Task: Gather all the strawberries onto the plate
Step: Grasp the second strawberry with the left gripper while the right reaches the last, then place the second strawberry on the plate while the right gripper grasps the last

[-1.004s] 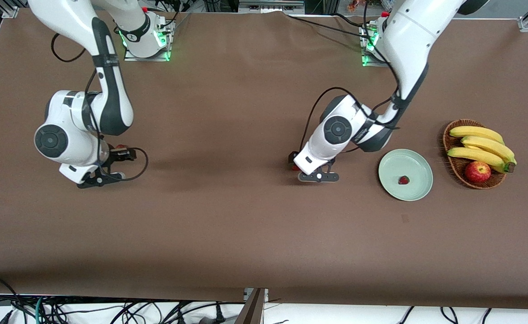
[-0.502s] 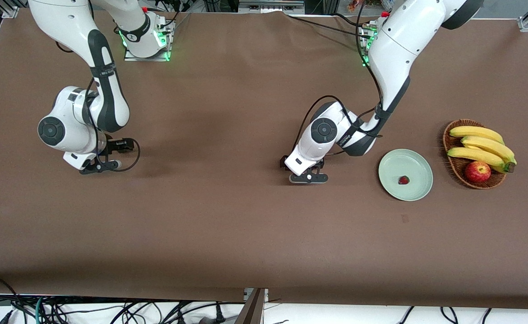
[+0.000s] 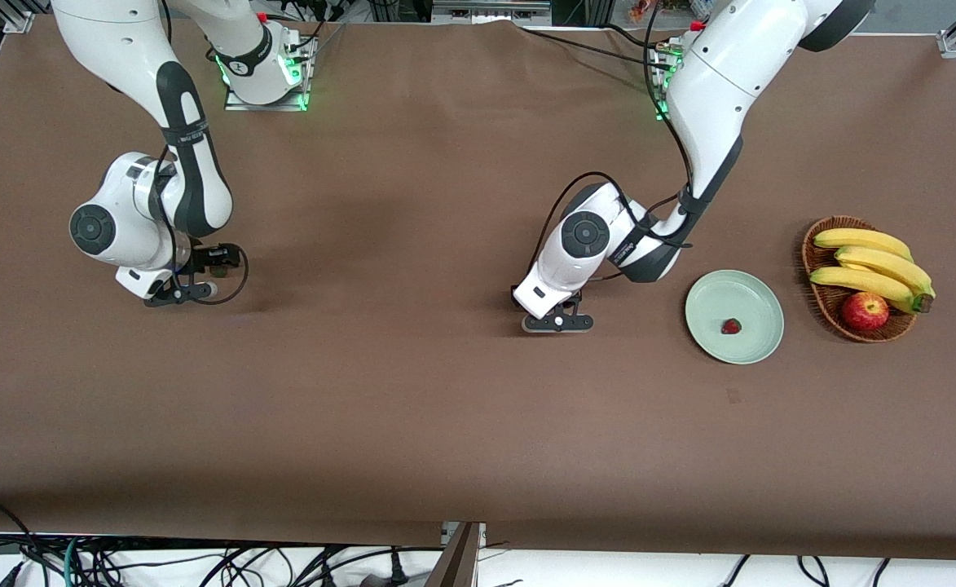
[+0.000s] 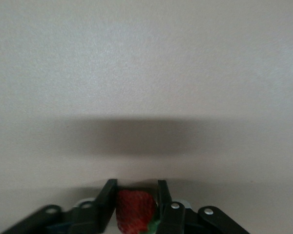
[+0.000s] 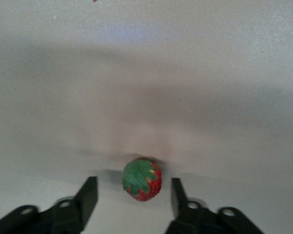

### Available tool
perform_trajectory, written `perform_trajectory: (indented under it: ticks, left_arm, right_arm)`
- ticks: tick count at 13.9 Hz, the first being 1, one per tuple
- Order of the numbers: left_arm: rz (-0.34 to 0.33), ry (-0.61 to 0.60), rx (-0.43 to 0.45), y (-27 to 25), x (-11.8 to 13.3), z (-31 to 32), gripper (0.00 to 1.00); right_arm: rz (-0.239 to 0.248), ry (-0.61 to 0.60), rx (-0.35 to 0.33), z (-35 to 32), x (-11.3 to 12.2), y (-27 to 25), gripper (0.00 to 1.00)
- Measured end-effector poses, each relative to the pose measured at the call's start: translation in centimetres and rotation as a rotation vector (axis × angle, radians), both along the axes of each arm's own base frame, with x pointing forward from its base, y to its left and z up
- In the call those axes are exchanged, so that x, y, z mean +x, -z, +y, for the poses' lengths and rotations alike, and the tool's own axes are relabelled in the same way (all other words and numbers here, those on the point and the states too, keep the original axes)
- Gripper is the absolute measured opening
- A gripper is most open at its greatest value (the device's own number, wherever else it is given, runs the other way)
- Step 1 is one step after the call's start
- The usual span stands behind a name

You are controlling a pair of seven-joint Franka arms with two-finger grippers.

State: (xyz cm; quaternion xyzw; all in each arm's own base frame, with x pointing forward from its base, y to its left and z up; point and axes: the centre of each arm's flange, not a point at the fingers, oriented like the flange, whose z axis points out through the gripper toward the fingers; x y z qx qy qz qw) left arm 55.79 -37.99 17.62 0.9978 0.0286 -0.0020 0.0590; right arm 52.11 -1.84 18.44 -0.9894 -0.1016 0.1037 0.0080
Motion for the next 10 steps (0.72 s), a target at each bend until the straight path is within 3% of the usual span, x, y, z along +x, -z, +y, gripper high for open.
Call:
perform_trajectory:
  ticks: [2, 3, 5, 7, 10]
  left_arm:
    - [0.018, -0.010, 0.025, -0.3, 0.5, 0.9, 0.38]
    - [0.027, -0.016, 0.040, -0.9, 0.9, 1.5, 0.38]
    - [0.036, -0.012, 0.072, -3.2, 2.0, 3.1, 0.38]
    - [0.054, 0.037, 0.118, -6.2, 3.2, 5.9, 0.35]
    - [0.140, 0.189, 0.187, -9.5, 4.7, 12.7, 0.35]
  right_arm:
    - [-0.005, -0.004, -0.001, 0.1, 0.1, 0.1, 0.38]
    - [-0.008, -0.004, -0.002, 0.1, 0.2, 0.0, 0.33]
    - [-0.025, -0.009, 0.000, 0.4, 0.8, -0.4, 0.33]
    - [-0.069, -0.008, 0.017, 2.8, 2.8, -1.8, 0.33]
    - [-0.103, 0.069, 0.069, 13.3, 7.3, -5.4, 0.33]
